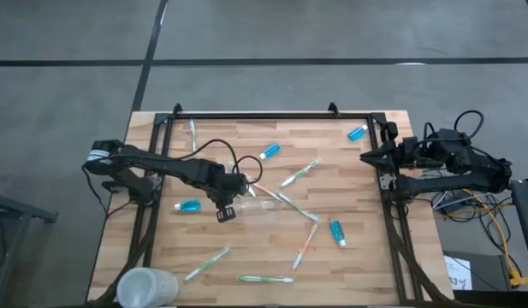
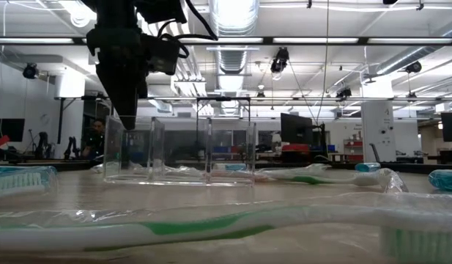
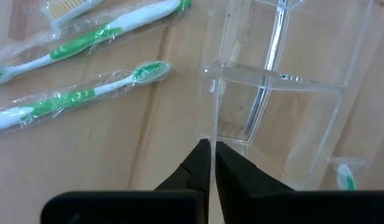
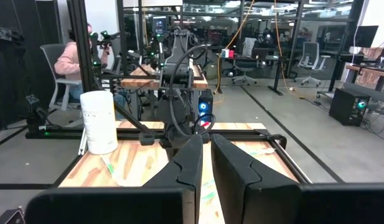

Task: Pick & Place toothbrushing station
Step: Adjust the transparent organizer on the table, then put the blue mouthwash bottle into the transparent organizer

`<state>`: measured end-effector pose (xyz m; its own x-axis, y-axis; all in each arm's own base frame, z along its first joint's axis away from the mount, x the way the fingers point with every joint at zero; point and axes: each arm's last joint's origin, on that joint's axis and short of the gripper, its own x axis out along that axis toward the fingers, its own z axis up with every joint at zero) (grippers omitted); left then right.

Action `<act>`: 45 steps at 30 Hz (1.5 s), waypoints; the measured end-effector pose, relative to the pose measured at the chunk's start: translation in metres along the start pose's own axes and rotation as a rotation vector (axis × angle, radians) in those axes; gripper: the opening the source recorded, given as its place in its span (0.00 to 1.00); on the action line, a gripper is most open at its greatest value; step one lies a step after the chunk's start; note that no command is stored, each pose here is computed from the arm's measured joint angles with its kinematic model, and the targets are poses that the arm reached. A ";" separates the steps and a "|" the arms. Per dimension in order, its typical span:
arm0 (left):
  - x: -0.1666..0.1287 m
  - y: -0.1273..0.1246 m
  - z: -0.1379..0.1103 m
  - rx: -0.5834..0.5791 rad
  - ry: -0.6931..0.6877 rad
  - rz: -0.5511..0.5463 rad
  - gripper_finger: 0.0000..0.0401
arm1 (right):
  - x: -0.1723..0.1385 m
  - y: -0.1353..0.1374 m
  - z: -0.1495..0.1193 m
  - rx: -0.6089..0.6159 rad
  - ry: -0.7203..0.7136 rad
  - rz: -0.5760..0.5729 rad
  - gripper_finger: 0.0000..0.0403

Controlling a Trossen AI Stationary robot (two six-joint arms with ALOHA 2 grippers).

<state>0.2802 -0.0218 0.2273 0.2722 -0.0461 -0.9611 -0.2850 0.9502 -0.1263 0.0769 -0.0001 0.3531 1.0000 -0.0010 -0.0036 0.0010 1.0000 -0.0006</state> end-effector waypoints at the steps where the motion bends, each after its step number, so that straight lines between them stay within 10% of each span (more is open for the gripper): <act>1: 0.000 0.000 0.000 0.000 0.000 0.000 0.05 | 0.000 0.000 0.000 0.000 0.000 0.000 0.08; 25: -0.042 0.008 -0.007 -0.063 -0.111 -0.026 0.19 | 0.000 0.000 0.000 0.000 0.000 0.000 0.08; 34: -0.086 0.026 -0.046 -0.174 -0.149 0.021 0.29 | 0.000 0.000 0.000 0.000 0.000 0.000 0.08; 45: -0.065 0.043 -0.093 -0.323 -0.028 0.055 0.42 | 0.000 0.000 0.000 0.000 0.000 0.000 0.08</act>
<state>0.1653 -0.0068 0.2615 0.2724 0.0152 -0.9621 -0.5754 0.8039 -0.1502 0.0769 0.0000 0.3530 1.0000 -0.0008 -0.0037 0.0008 1.0000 -0.0006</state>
